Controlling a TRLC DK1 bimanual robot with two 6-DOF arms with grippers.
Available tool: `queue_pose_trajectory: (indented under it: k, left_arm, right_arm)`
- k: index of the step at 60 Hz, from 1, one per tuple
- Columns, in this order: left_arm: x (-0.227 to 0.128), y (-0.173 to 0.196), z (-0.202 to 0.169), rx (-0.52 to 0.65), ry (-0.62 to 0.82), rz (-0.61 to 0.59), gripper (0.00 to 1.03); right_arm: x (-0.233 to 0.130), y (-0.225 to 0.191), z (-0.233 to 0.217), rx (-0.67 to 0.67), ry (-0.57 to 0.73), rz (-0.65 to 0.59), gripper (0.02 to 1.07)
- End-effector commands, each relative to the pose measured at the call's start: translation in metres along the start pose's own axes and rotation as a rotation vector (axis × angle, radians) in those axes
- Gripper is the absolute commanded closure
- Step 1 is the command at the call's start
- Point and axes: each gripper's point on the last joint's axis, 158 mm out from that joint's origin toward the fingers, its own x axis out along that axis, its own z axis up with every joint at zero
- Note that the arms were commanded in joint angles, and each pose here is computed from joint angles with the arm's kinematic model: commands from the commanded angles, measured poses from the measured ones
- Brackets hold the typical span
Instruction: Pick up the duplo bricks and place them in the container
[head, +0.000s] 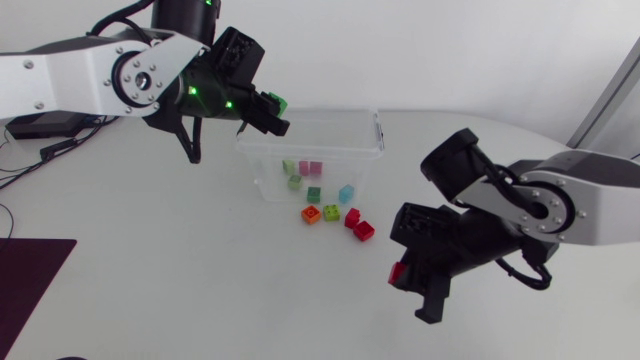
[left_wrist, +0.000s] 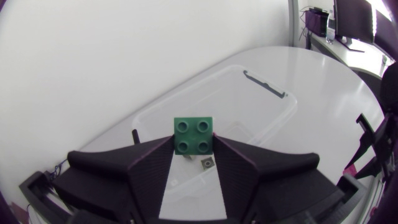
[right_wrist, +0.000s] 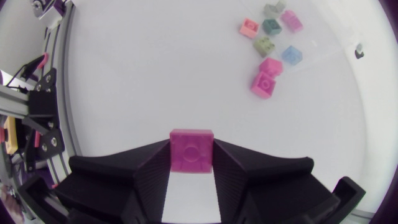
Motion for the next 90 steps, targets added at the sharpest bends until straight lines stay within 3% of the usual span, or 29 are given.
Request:
queue_pose_trajectory:
  k: [1, 22, 30, 42, 52, 65, 87, 89, 90]
  left_arm:
    - [0.015, 0.009, -0.006, -0.017, 0.002, 0.021, 0.59]
    - [0.051, 0.024, -0.004, -0.03, -0.047, 0.055, 0.56]
    - [0.059, 0.025, -0.013, -0.032, -0.031, 0.055, 0.27]
    - [0.032, 0.026, -0.015, -0.027, -0.06, 0.069, 0.14]
    - [0.002, 0.018, -0.025, 0.008, -0.068, 0.052, 0.14]
    - [-0.021, -0.02, -0.059, 0.083, -0.039, -0.077, 0.14]
    - [0.005, -0.078, -0.127, 0.091, 0.11, -0.262, 0.14]
    - [0.008, -0.081, -0.13, 0.088, 0.12, -0.269, 0.14]
    - [0.011, -0.083, -0.135, 0.082, 0.132, -0.276, 0.14]
  right_arm:
    - [-0.012, -0.012, 0.018, 0.033, -0.048, -0.033, 0.92]
    - [-0.041, -0.051, 0.07, 0.078, -0.176, -0.122, 0.92]
    - [-0.051, -0.07, 0.094, 0.1, -0.232, -0.158, 0.92]
    - [-0.066, -0.105, 0.13, 0.144, -0.334, -0.231, 0.92]
    - [-0.068, -0.143, 0.155, 0.183, -0.399, -0.287, 0.92]
    - [-0.063, -0.173, 0.179, 0.207, -0.445, -0.327, 0.92]
    - [-0.041, -0.219, 0.202, 0.247, -0.486, -0.399, 0.91]
    - [-0.04, -0.221, 0.202, 0.25, -0.486, -0.401, 0.89]
    - [-0.04, -0.224, 0.203, 0.258, -0.489, -0.408, 0.82]
